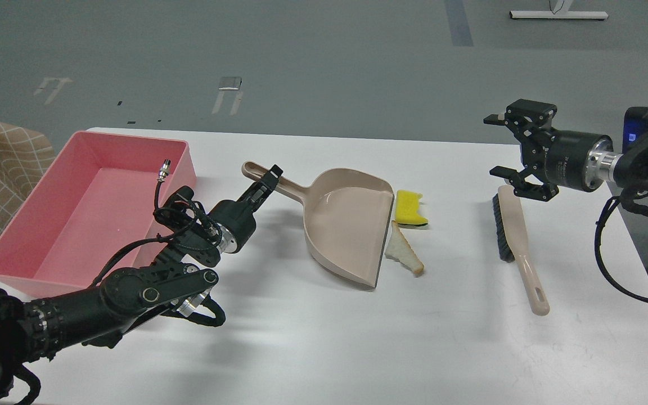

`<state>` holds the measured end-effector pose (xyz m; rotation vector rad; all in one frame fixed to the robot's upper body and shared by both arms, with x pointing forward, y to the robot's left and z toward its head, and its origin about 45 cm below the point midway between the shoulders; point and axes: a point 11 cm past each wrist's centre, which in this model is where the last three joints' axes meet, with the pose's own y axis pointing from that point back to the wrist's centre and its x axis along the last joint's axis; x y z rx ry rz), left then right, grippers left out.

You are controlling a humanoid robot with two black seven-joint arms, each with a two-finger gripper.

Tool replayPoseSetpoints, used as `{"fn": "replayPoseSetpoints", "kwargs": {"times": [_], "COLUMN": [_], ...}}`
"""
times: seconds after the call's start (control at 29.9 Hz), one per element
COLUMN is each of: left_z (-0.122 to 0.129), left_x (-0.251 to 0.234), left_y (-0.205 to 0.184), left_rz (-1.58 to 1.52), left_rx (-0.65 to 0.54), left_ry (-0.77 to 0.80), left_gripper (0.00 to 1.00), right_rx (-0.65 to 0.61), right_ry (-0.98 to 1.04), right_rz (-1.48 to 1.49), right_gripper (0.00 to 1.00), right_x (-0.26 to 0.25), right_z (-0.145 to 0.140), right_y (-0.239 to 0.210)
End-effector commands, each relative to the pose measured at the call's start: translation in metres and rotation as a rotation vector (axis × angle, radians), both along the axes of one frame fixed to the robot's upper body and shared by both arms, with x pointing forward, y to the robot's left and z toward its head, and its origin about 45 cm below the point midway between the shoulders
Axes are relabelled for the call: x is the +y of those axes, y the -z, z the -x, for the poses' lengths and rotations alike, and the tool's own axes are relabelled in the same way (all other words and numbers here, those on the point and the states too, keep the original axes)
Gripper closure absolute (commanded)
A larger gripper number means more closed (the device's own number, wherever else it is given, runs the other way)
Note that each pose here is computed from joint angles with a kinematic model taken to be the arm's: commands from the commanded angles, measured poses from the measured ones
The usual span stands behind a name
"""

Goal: Sweep and dump garbage into bin
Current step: 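Reach the right gripper down and grasp the wooden brush handle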

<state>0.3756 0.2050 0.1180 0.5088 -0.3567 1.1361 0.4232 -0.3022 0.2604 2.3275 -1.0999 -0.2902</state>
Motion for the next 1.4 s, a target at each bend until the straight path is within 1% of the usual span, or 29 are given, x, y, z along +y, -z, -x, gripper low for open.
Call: {"fn": "replayPoseSetpoints", "kwargs": {"times": [0.0, 0.07, 0.1, 0.2, 0.33, 0.47, 0.67, 0.74, 0.8, 0.87, 1.04, 1.37], "left_z": [-0.002, -0.003, -0.003, -0.005, -0.005, -0.005, -0.004, -0.005, -0.005, -0.005, -0.005, -0.007], "left_x": [0.0, -0.001, -0.001, -0.002, -0.003, -0.003, -0.003, -0.003, -0.004, -0.004, -0.003, -0.005], "left_y": [-0.002, -0.003, -0.003, -0.006, -0.006, -0.007, -0.006, -0.006, -0.006, -0.006, -0.006, -0.008], "left_rz": [-0.002, -0.001, -0.001, -0.001, 0.0, -0.001, 0.0, 0.0, 0.0, 0.0, -0.001, 0.0], "left_rx": [-0.003, -0.006, -0.007, -0.013, -0.014, -0.015, -0.013, -0.013, -0.014, -0.014, -0.014, -0.018], "left_ry": [-0.001, 0.001, 0.001, 0.003, 0.005, 0.007, 0.007, 0.007, 0.008, 0.008, 0.006, 0.007], "left_gripper": [1.0, 1.0, 1.0, 1.0, 1.0, 1.0, 1.0, 1.0, 1.0, 1.0, 1.0, 1.0], "right_rx": [-0.005, -0.01, -0.013, -0.045, -0.071, -0.117, -0.154, -0.151, -0.13, -0.092, -0.018, 0.029], "right_ry": [-0.048, -0.067, -0.073, -0.144, -0.223, -0.288, -0.308, -0.313, -0.34, -0.409, -0.457, -0.454], "right_rz": [0.093, 0.136, 0.16, 0.323, 0.469, 0.619, 0.741, 0.746, 0.771, 0.804, 0.824, 0.83], "right_gripper": [0.07, 0.07, 0.09, 0.19, 0.21, 0.21, 0.21, 0.21, 0.21, 0.22, 0.25, 0.26], "right_x": [-0.004, -0.007, -0.01, -0.008, -0.002, -0.001, -0.011, -0.012, -0.015, -0.014, -0.022, -0.032], "right_z": [0.006, 0.01, 0.011, 0.016, 0.022, 0.027, 0.029, 0.031, 0.04, 0.06, 0.083, 0.094], "right_y": [-0.007, -0.011, -0.013, -0.013, -0.004, 0.0, -0.001, 0.0, 0.006, 0.02, 0.043, 0.056]}}
